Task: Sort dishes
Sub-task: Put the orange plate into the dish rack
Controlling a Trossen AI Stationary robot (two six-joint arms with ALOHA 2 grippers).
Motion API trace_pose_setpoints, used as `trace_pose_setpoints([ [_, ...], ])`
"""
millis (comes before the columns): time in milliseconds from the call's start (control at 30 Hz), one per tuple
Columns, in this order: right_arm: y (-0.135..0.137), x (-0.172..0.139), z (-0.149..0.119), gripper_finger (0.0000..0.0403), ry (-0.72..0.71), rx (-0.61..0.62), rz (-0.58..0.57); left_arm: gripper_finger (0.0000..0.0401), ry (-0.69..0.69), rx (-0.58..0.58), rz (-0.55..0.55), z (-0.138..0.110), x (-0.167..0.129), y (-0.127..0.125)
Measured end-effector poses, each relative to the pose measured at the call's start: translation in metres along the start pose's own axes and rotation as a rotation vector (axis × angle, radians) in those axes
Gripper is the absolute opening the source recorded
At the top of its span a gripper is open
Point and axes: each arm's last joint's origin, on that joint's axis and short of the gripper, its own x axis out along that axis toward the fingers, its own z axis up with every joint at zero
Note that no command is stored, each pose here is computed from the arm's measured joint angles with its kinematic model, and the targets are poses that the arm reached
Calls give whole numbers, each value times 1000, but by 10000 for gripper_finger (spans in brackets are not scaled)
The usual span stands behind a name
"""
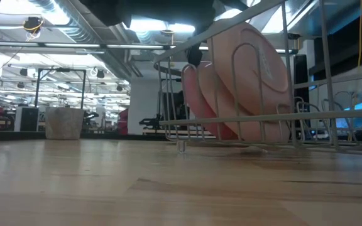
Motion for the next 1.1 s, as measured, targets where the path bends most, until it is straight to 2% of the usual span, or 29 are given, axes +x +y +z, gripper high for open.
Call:
trace_pose_setpoints([
  [300,-47,20,-16,143,0,68,149,125,7,25,-8,-3,-2,-3],
  [400,-58,27,-21,143,-26,84,246,125,7,25,-9,-3,-2,-3],
  [500,-65,36,-25,143,-24,99,296,125,7,26,-9,-3,-2,-3],
  [667,-69,49,-24,143,-40,59,365,125,7,26,-9,-3,-2,-3],
  [933,-65,65,-24,143,32,39,402,125,16,52,-2,-5,-2,-2],
  [1100,-62,64,-29,143,92,38,434,125,18,53,-4,-5,-2,-2],
])
